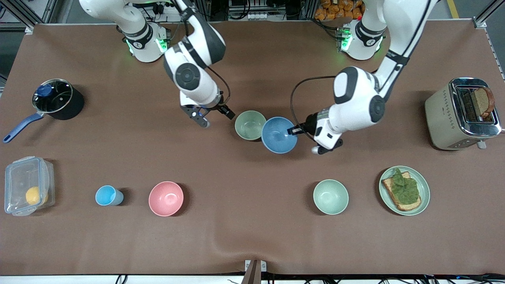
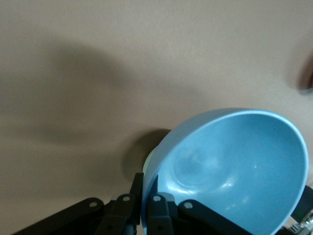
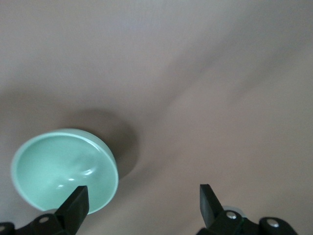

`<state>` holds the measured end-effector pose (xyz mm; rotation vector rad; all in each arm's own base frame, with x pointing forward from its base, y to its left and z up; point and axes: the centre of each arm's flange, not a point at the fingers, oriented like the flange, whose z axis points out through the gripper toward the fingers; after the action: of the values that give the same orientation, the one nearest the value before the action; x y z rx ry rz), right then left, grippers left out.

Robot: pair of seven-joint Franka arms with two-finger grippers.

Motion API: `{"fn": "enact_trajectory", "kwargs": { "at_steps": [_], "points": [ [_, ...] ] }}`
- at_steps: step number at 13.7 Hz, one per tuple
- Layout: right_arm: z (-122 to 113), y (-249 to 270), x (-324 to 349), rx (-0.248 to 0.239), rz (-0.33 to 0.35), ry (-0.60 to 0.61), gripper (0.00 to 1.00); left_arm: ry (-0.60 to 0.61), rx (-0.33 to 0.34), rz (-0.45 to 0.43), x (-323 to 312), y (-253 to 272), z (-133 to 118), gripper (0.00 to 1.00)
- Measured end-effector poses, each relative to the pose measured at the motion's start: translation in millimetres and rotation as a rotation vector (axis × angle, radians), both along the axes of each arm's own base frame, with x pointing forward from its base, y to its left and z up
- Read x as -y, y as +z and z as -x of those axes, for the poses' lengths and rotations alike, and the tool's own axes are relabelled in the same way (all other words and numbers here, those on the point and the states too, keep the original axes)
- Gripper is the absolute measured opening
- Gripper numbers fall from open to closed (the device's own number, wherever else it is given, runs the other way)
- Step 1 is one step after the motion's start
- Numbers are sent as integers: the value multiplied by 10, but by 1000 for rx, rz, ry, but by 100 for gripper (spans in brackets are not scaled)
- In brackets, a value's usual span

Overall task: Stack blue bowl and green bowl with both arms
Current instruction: 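Lower the blue bowl into the green bowl held by the right gripper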

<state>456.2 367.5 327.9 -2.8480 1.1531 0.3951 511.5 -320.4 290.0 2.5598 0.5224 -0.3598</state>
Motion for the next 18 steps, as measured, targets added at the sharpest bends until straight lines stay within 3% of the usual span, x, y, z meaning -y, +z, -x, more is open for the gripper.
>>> {"fn": "enact_trajectory", "kwargs": {
  "at_steps": [3, 9, 13, 18],
  "points": [
    [-233, 31, 185, 46, -27, -58, 100, 4, -15, -23, 415, -162, 309, 6],
    [-314, -763, 385, -172, -133, -349, 100, 4, -29, -42, 807, -477, 600, 6],
    [-372, -1480, 546, -209, -184, -476, 100, 9, -32, -42, 864, -591, 601, 6],
    [-451, -1603, 679, -242, -294, -561, 100, 3, -42, -43, 908, -657, 617, 6]
  ]
}}
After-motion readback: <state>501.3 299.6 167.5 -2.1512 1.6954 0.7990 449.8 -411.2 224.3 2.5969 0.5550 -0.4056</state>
